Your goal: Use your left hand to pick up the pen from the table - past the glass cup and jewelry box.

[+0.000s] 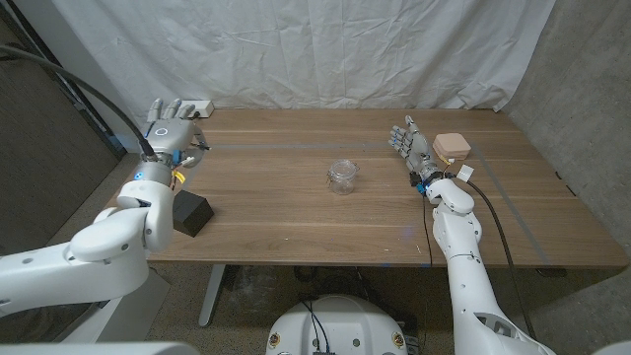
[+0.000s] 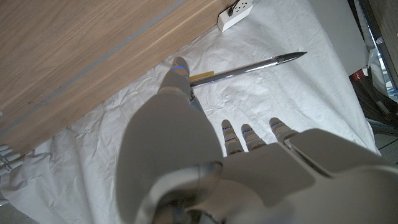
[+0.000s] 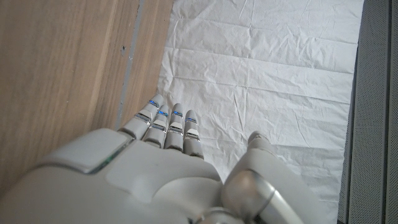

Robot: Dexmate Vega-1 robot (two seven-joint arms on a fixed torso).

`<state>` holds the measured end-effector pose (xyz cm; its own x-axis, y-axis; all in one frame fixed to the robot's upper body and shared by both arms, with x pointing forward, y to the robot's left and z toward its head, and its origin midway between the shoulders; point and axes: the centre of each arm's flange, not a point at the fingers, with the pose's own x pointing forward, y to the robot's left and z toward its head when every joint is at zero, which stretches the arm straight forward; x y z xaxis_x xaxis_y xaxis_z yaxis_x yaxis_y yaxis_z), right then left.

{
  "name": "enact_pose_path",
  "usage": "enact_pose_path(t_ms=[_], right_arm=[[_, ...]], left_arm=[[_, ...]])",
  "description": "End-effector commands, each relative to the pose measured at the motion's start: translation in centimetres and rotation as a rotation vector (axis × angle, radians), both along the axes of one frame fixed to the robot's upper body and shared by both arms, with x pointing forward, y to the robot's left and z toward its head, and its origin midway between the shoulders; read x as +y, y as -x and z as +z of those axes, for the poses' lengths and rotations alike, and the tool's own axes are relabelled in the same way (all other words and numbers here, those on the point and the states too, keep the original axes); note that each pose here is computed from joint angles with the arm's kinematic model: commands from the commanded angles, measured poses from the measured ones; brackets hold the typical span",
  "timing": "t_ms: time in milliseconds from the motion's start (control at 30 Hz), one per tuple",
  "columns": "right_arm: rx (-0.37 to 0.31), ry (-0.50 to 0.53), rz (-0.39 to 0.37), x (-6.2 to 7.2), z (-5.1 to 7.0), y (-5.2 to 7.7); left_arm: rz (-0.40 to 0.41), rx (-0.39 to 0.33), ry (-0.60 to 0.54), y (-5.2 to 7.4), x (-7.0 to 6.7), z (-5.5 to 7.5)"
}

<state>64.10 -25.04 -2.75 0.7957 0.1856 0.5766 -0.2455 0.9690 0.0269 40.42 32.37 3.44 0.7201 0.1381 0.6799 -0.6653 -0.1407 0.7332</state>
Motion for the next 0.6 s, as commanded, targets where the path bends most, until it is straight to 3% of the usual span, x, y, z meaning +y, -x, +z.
enact_pose_path(t_ms=[33,433,600], right_arm=[[0.001,-0.002,0.0,-0.08,-0.08,-0.05],[0.005,-0.008,0.001,0.07,-0.06,-0.31],[-0.003,-0.014,0.001,0.04,0.1,-0.24]], left_arm=[[-0.002,-0.008,-0.009,0.17,-0.26,0.49],[-0.011,0.003,-0.01,-0.19,-0.29,0.48],[-0.009,-0.013,-0.02,0.24,-0.49,0.83]])
